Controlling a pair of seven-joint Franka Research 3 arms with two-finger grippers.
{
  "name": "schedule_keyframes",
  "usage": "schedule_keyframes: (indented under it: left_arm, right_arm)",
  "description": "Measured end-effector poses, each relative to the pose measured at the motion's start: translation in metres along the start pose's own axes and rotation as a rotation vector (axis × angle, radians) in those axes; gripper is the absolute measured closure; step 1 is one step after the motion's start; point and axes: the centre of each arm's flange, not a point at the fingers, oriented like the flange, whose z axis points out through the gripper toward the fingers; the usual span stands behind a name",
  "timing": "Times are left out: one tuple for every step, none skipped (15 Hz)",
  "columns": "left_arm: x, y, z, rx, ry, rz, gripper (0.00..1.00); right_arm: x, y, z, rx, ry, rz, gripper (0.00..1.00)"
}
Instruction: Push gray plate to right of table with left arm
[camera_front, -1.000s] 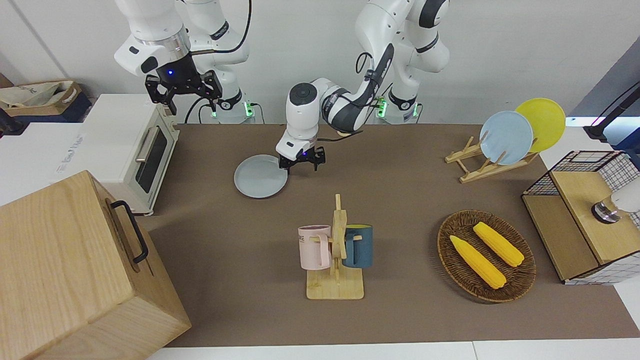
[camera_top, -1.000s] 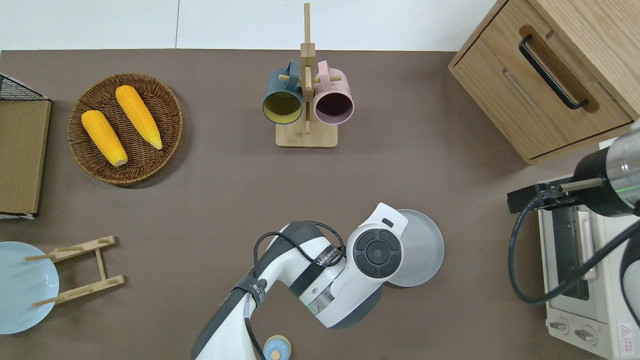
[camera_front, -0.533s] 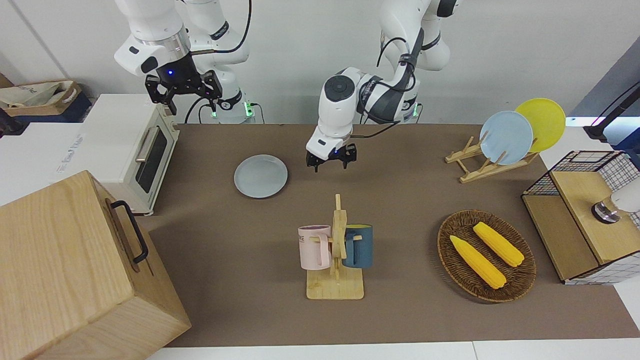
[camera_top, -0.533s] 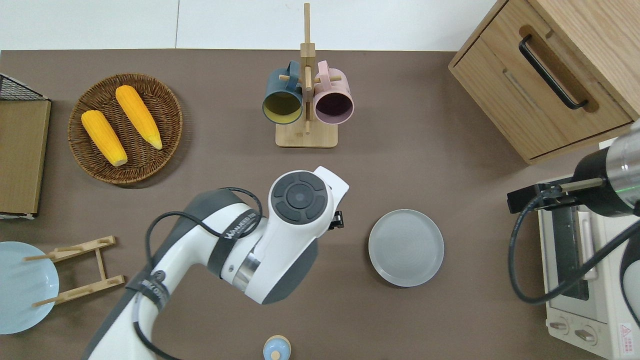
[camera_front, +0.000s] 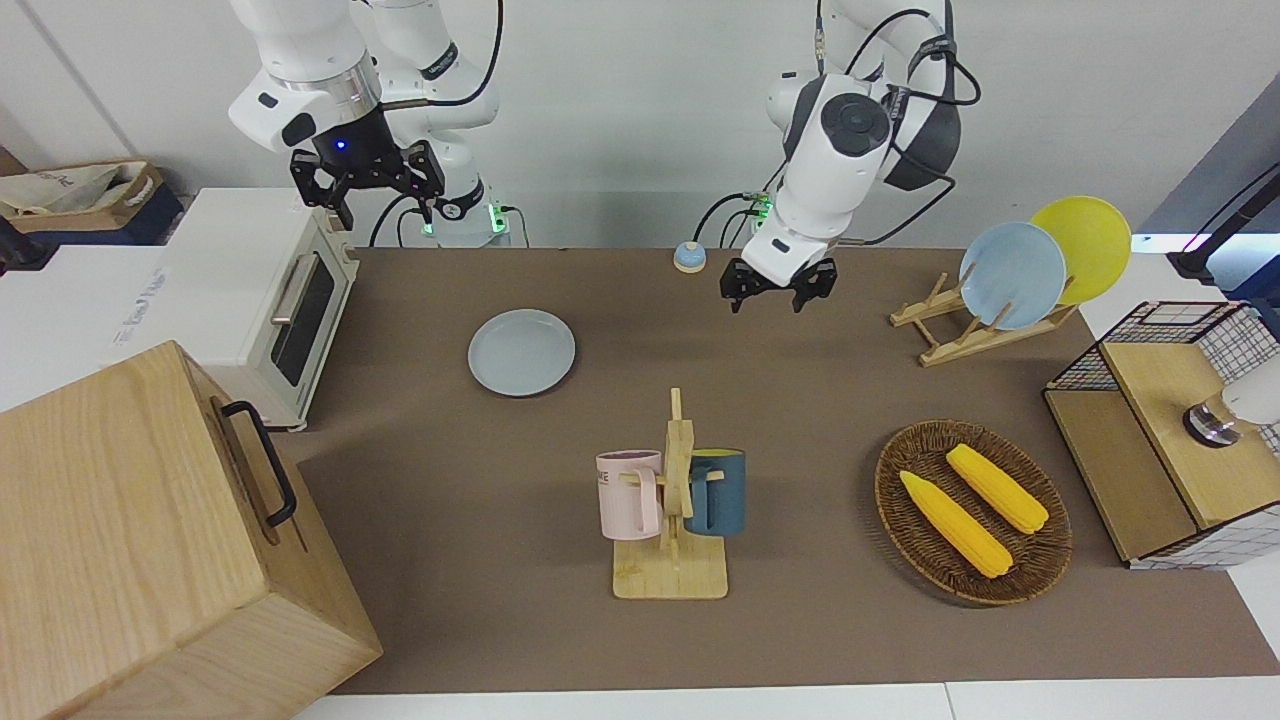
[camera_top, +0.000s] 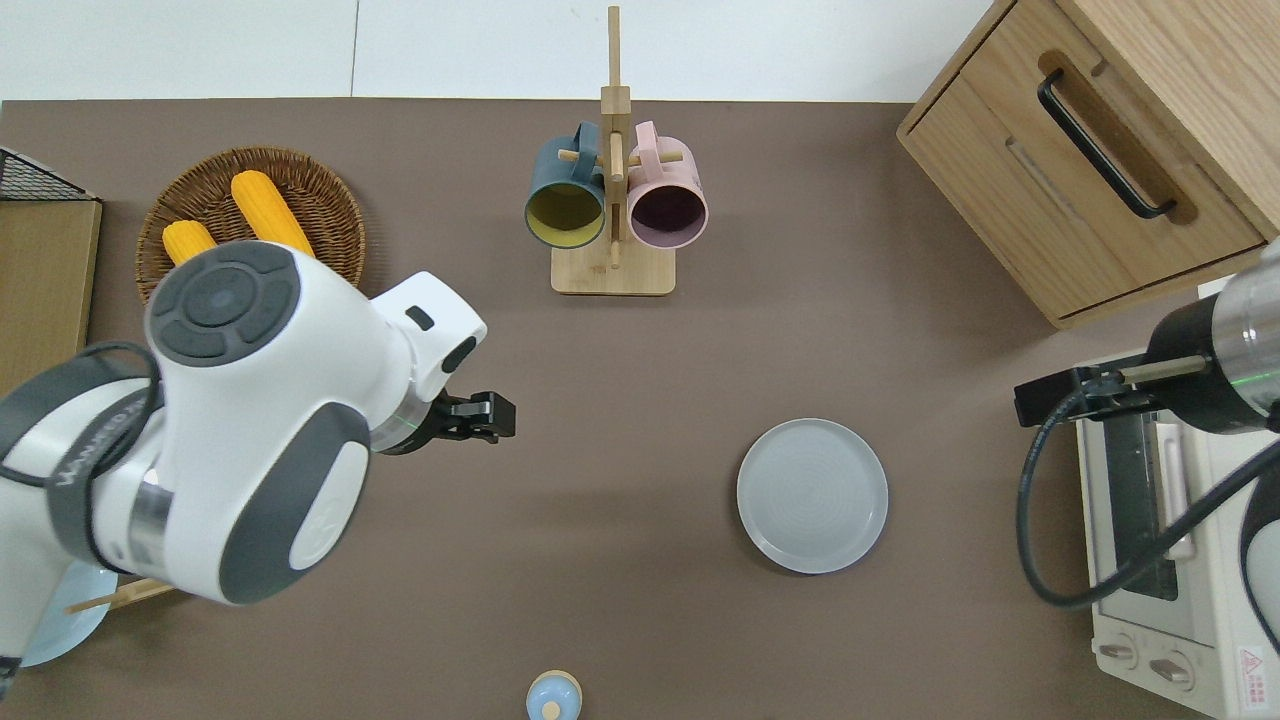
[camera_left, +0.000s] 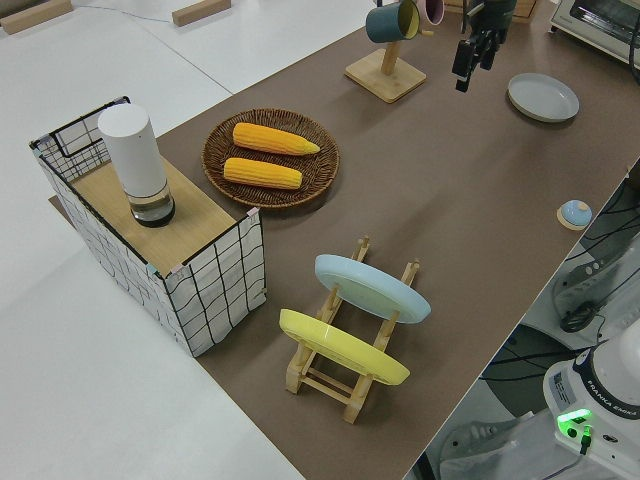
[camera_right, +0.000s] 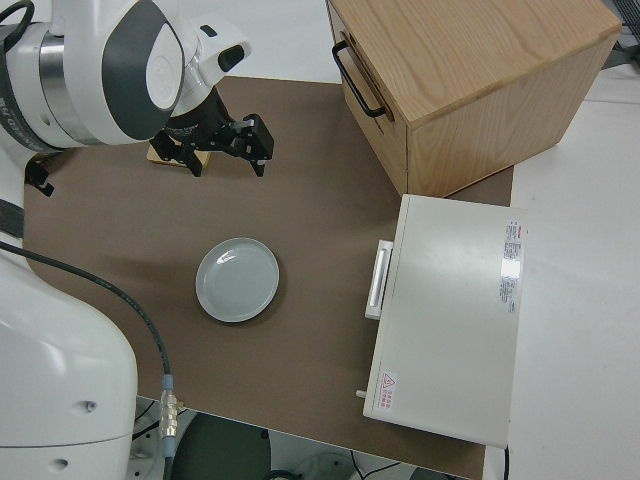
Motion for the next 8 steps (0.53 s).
schedule_keyframes:
  left_arm:
    - [0.000, -0.013, -0.009, -0.002, 0.007, 0.014, 0.00]
    - [0.000, -0.028, -0.017, -0.003, 0.012, 0.028, 0.00]
    - [0.000, -0.041, -0.023, -0.004, 0.014, 0.039, 0.00]
    - [-0.001, -0.054, -0.029, -0.006, 0.018, 0.044, 0.00]
    - [-0.001, -0.068, -0.036, -0.007, 0.025, 0.046, 0.00]
    - [-0.001, -0.082, -0.043, -0.010, 0.038, 0.047, 0.00]
    - [-0.001, -0.095, -0.051, -0.013, 0.052, 0.048, 0.00]
    - [-0.001, -0.108, -0.061, -0.016, 0.061, 0.043, 0.00]
  right_arm:
    - [0.000, 0.000, 0.000, 0.000, 0.000, 0.000, 0.01]
    - [0.000, 0.000, 0.000, 0.000, 0.000, 0.000, 0.01]
    - [0.000, 0.000, 0.000, 0.000, 0.000, 0.000, 0.01]
    - [0.000, 0.000, 0.000, 0.000, 0.000, 0.000, 0.01]
    - [0.000, 0.000, 0.000, 0.000, 0.000, 0.000, 0.01]
    - [0.000, 0.000, 0.000, 0.000, 0.000, 0.000, 0.01]
    - [0.000, 0.000, 0.000, 0.000, 0.000, 0.000, 0.01]
    - [0.000, 0.000, 0.000, 0.000, 0.000, 0.000, 0.01]
